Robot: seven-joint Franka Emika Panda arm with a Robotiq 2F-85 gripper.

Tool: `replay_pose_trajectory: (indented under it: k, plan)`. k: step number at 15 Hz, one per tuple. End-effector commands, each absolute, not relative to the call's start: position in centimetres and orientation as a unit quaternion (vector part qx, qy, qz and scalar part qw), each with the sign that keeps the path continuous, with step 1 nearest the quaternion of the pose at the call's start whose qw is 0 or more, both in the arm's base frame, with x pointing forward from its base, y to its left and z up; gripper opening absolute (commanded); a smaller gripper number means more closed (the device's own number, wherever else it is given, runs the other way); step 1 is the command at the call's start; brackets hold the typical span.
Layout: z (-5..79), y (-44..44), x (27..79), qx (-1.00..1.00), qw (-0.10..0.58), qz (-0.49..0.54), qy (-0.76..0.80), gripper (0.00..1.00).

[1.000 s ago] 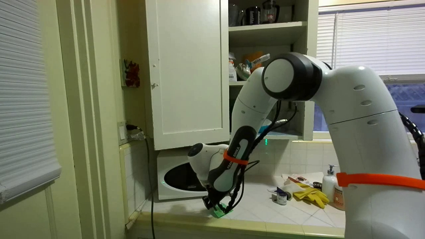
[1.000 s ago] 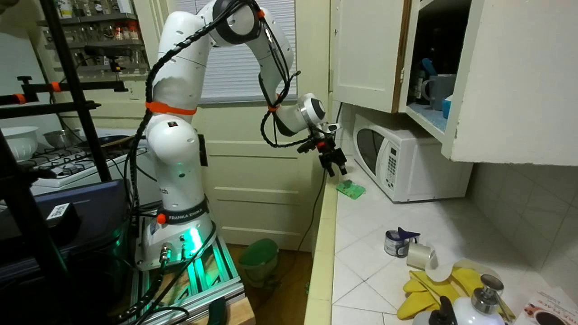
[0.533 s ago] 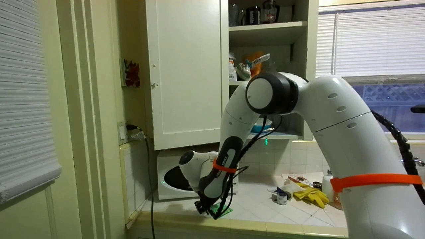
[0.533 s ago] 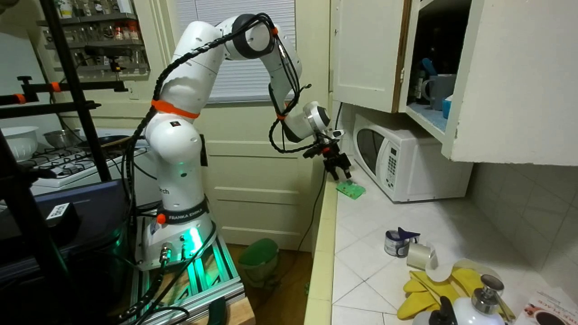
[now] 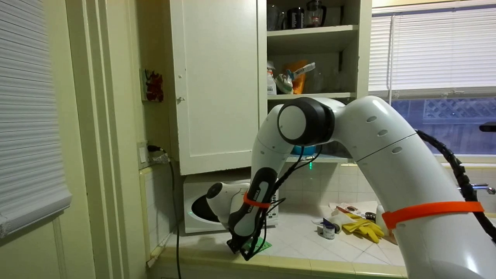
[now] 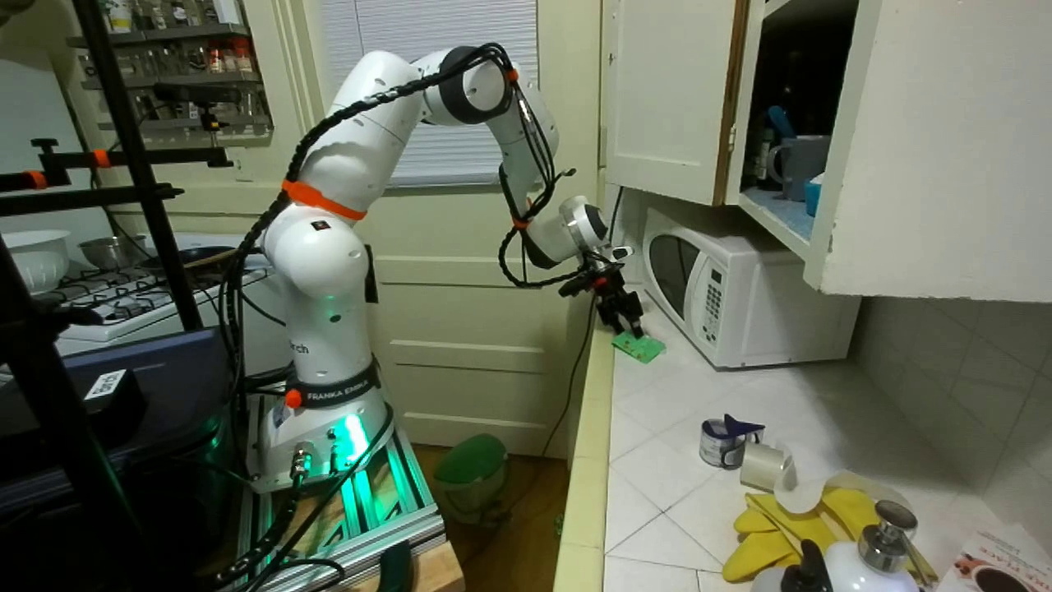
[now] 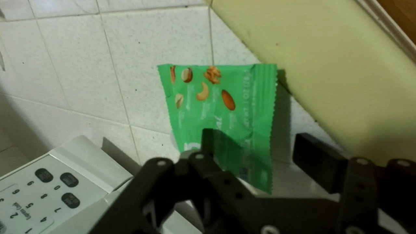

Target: Put the green object in the open cabinet

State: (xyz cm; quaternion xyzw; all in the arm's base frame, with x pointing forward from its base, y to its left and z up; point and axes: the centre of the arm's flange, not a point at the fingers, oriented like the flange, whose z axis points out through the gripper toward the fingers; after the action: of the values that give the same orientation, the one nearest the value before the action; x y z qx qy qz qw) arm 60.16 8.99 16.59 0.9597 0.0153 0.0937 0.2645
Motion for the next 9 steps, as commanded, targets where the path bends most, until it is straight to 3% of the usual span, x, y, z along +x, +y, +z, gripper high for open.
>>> replay_pose_trajectory:
  k: [1, 5, 9]
  plan:
    - [16.1, 8.6, 61.1, 0.956, 0.28, 0.086, 0.007, 0.35]
    - [17.4, 8.1, 61.0, 0.953, 0.291, 0.089, -0.004, 0.04]
    - [21.5, 7.6, 58.7, 0.95, 0.298, 0.088, -0.032, 0.0]
